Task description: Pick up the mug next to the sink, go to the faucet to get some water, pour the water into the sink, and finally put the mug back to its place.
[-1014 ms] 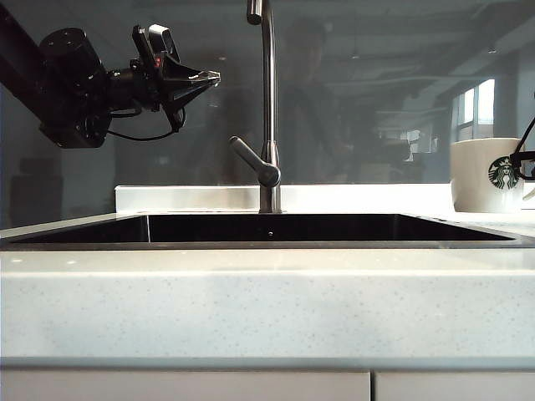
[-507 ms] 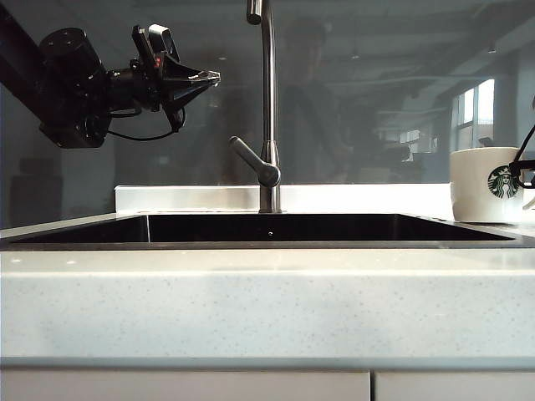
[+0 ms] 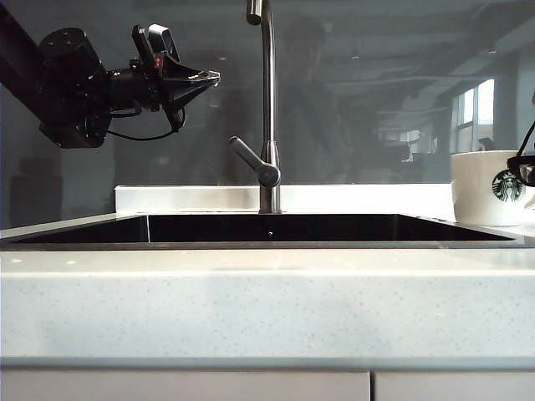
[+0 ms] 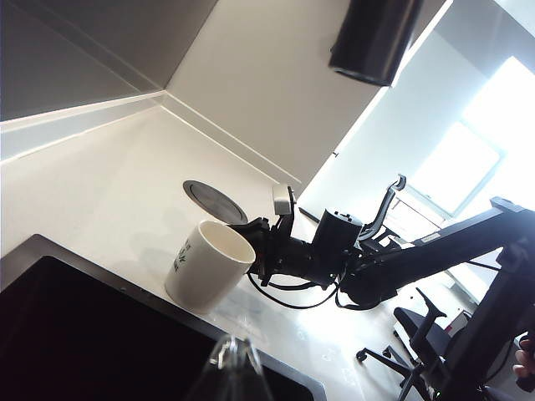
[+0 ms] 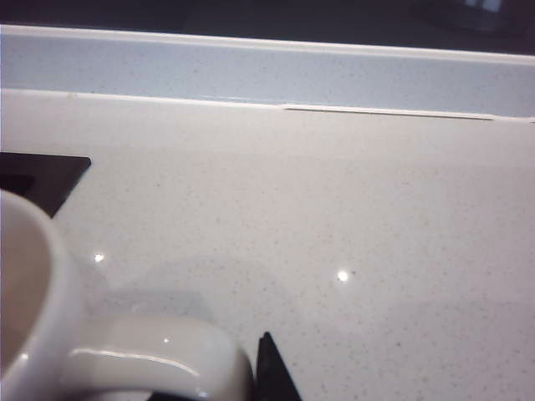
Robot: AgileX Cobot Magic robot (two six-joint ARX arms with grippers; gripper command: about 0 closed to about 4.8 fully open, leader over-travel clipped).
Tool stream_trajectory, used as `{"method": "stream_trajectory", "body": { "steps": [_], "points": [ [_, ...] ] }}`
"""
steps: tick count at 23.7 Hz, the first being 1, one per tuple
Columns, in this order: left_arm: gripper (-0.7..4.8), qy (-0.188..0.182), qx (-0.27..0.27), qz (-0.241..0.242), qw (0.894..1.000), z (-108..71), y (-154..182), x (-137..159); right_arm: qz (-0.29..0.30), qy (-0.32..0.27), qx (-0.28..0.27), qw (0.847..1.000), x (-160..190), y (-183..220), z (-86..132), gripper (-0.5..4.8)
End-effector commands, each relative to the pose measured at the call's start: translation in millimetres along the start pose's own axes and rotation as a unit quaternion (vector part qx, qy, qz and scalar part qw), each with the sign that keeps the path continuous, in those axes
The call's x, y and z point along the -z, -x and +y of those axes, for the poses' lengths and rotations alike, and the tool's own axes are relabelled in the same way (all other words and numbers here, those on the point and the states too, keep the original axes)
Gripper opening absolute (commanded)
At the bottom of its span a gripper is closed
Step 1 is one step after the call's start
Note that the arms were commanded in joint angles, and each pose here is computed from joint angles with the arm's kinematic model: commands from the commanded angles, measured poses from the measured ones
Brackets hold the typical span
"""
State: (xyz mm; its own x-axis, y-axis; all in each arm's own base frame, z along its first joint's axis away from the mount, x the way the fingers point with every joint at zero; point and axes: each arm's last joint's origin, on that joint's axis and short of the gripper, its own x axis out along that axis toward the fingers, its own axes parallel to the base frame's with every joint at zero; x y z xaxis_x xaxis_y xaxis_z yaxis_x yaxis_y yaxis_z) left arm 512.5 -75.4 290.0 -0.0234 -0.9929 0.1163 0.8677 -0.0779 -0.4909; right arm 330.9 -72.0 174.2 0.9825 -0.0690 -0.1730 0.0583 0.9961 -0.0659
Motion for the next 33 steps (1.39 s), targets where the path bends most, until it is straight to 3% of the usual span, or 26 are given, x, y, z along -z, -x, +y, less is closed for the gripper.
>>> {"method": "stream_trajectory", "body": {
  "steps": [1, 26, 29, 30, 31, 32, 33],
  "points": [
    [-0.03, -0.021, 0.002, 0.0, 1.0, -5.7, 0.3, -3.6, -0.019, 0.001, 0.001, 1.0, -6.6, 0.5, 0.1, 0.86],
    [-0.03, -0.015, 0.002, 0.007, 1.0, -5.7, 0.5, -3.2, 0.074, -0.013, 0.008, 0.997, -30.4, 37.8, 1.0, 1.59],
    [-0.03, 0.016, 0.002, 0.001, 1.0, -5.2, 0.6, -3.0, 0.094, -0.018, -0.014, 0.995, -43.2, 57.0, 4.9, 1.57],
    [-0.03, 0.027, 0.002, -0.001, 1.0, -5.2, 0.6, -3.1, 0.094, -0.018, -0.018, 0.995, -46.4, 61.0, 5.7, 1.53],
    [-0.03, 0.066, 0.002, -0.006, 0.998, -5.4, 0.5, -3.7, 0.091, -0.019, -0.032, 0.995, -55.3, 72.3, 8.3, 1.04],
    [-0.04, 0.102, 0.003, -0.003, 0.995, -6.7, 0.2, -4.5, 0.084, -0.019, -0.049, 0.995, -64.1, 84.0, 10.2, 0.19],
    [-0.04, 0.116, 0.002, 0.005, 0.993, -8.7, -0.6, -5.6, 0.078, -0.019, -0.055, 0.995, -69.6, 91.3, 11.2, -0.09]
  ]
}}
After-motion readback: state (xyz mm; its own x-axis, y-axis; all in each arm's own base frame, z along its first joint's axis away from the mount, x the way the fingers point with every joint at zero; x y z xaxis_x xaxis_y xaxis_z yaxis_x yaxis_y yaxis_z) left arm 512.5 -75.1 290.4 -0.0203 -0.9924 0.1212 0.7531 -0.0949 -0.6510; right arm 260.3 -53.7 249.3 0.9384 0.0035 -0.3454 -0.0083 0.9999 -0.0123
